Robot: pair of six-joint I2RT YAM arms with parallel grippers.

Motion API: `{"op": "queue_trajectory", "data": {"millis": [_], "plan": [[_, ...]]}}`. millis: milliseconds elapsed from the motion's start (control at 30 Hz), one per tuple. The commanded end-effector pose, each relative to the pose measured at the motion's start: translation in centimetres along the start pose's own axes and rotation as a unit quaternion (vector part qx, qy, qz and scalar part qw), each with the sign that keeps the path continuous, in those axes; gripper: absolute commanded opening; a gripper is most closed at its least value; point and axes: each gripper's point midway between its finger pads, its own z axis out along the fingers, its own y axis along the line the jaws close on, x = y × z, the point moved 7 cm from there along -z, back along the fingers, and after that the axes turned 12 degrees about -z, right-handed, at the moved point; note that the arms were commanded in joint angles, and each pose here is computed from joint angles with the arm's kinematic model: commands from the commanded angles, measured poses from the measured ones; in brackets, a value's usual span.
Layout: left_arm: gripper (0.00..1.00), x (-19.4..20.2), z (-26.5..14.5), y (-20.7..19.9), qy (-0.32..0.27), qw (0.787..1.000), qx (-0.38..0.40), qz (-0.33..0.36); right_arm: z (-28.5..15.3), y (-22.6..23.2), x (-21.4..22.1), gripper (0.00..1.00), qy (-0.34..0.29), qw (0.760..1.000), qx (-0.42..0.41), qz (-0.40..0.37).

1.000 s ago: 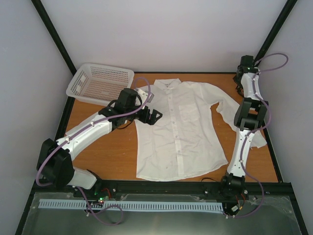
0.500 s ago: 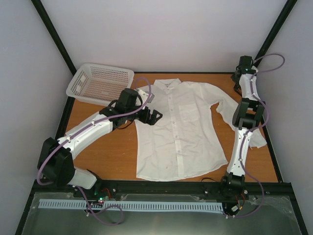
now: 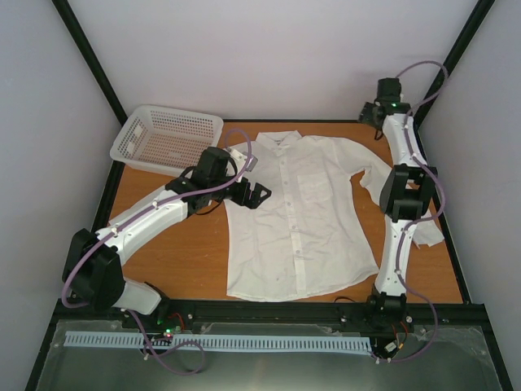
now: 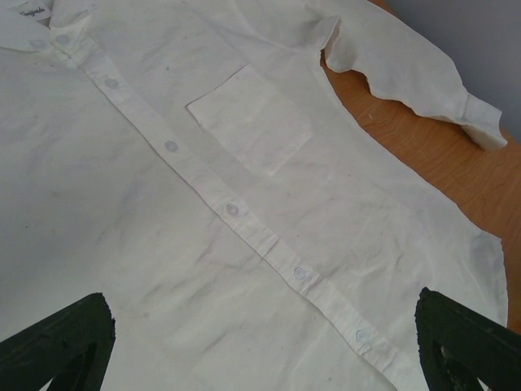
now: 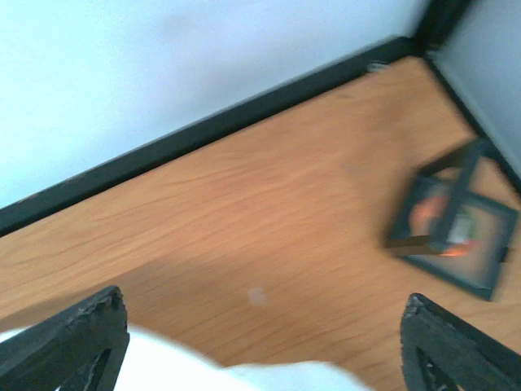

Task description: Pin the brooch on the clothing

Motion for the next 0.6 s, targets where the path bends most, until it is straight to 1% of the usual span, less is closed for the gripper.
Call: {"op": "queue_trajectory", "data": {"millis": [0,133,200,400,567], "plan": [[1.0,-1.0,-0.3,-0.4,-0.013,1.0,0.017,0.012,-4.2,5.3,1.5,0.9,0.014,0.989,-0.125,-0.074],[1.0,-1.0,-0.4,-0.5,-0.015,1.0,0.018,0.013,-2.9,8.0,5.5,0.95,0.073,0.975,-0.187,-0.09],[1.0,-1.0,-0.4,-0.5,-0.015,1.0,0.018,0.013,-2.1,8.2,6.6,0.95,0.082,0.973,-0.199,-0.083],[1.0,-1.0,-0.5,-0.5,-0.016,1.0,0.017,0.013,0.9,7.1,8.4,0.99,0.102,0.977,-0.17,-0.078],[1.0,-1.0,-0.4,-0.4,-0.015,1.0,0.016,0.013,4.0,5.6,8.7,1.0,0.097,0.981,-0.145,-0.085]]}}
